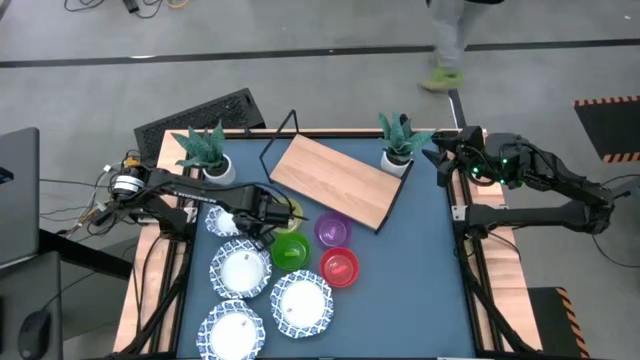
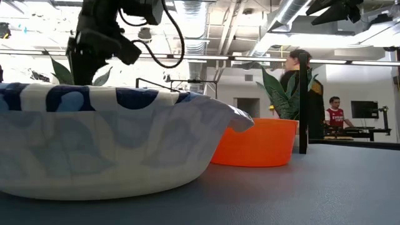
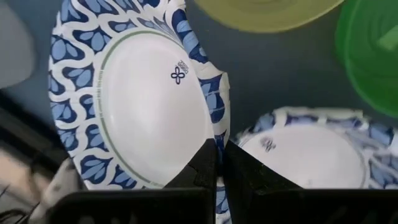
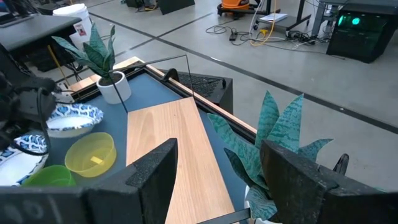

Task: Place and stack bowls onto a shelf
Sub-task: Put the blue pattern plate on the shelf

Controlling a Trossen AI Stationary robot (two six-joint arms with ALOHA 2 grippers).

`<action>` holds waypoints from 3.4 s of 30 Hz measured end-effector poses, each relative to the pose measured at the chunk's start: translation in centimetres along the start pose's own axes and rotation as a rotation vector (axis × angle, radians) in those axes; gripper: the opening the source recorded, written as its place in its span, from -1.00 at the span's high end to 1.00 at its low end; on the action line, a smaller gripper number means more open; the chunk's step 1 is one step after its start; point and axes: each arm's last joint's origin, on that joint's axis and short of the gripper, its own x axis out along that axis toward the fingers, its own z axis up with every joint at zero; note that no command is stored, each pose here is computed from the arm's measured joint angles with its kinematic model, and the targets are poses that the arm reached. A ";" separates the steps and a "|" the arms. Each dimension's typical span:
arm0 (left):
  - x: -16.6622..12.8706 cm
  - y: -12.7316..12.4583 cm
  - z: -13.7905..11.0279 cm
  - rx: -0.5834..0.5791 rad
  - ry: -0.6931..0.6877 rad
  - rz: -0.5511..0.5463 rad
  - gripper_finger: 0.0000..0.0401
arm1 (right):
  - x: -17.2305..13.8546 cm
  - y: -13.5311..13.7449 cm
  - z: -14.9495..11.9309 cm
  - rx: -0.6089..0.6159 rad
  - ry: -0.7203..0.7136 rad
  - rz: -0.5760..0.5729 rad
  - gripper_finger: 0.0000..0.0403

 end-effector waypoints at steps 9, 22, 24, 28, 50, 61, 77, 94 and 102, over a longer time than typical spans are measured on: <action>-4.7 -0.2 0.3 -0.003 -0.009 -0.093 1.00 | 0.0 0.0 -0.1 -0.005 0.010 -0.003 -0.27; -16.4 -0.5 1.1 0.199 -0.484 -0.361 1.00 | 0.0 -0.1 -0.3 -0.012 0.026 -0.008 -0.27; -17.6 -0.3 1.7 0.204 -0.626 -0.334 1.00 | 0.0 -0.1 -0.3 -0.012 0.025 -0.008 -0.27; -18.6 -0.4 3.0 0.270 -0.870 -0.164 1.00 | 0.0 -0.1 -0.3 -0.012 0.025 -0.008 -0.27; -7.2 -2.8 14.2 0.608 -0.546 0.323 1.00 | 0.0 -0.1 -0.3 0.005 0.025 -0.009 -0.27; -8.3 -4.5 15.1 0.770 -0.722 0.201 1.00 | 0.0 -0.1 -0.3 0.005 0.025 -0.009 -0.27; -5.4 -8.8 16.6 1.062 -0.794 0.239 1.00 | 0.0 -0.1 -0.3 0.006 0.026 -0.009 -0.27; -4.1 -10.0 17.4 1.131 -0.816 0.168 1.00 | 0.0 -0.1 -0.3 0.006 0.025 -0.009 -0.27; -0.9 -11.0 18.3 1.146 -0.747 0.248 1.00 | 0.0 -0.1 -0.3 0.013 0.025 -0.011 -0.27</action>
